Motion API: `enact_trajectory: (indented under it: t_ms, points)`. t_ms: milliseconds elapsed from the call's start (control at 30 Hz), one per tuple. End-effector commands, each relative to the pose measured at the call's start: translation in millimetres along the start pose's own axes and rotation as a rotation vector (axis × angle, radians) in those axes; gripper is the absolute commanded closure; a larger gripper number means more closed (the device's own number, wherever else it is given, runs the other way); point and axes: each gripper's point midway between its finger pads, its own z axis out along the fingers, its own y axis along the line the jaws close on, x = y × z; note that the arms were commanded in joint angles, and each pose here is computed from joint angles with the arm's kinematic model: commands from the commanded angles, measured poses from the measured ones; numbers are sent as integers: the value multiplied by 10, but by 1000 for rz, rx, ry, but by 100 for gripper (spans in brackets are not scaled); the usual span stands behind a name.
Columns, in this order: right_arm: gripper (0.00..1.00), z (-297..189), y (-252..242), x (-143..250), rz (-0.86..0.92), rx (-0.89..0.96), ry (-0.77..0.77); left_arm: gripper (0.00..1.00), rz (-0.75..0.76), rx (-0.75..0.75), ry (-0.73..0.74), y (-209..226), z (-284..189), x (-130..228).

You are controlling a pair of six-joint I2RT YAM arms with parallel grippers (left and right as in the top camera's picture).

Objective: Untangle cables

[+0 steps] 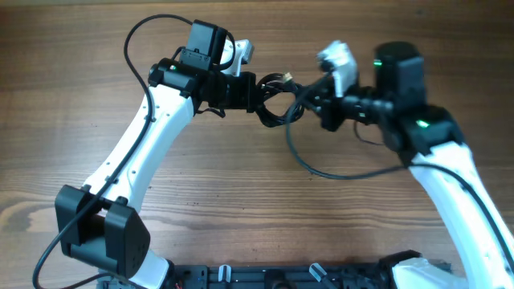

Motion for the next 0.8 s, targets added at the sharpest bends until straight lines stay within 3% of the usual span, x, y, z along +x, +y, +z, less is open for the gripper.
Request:
enact_trajectory:
  t_ms: [0, 167, 200, 300, 467, 767]
  points:
    - [96, -343, 7, -236, 121, 16, -95, 96, -21, -41, -36, 56, -50, -79]
    - [96, -651, -802, 76, 572, 372, -98, 96, -29, -18, -29, 18, -49, -69]
    - [96, -651, -846, 128, 591, 381, -84, 96, -26, -1, -27, -12, -49, -69]
    - [93, -542, -712, 138, 521, 283, -44, 96, -9, 91, -25, -180, -57, -87]
    - [71, -414, -410, 31, 350, 120, -33, 96, 34, 188, -62, -365, -88, -199]
    - [67, -365, -314, -54, 349, 81, -54, 96, 32, 241, -46, -456, -106, -173]
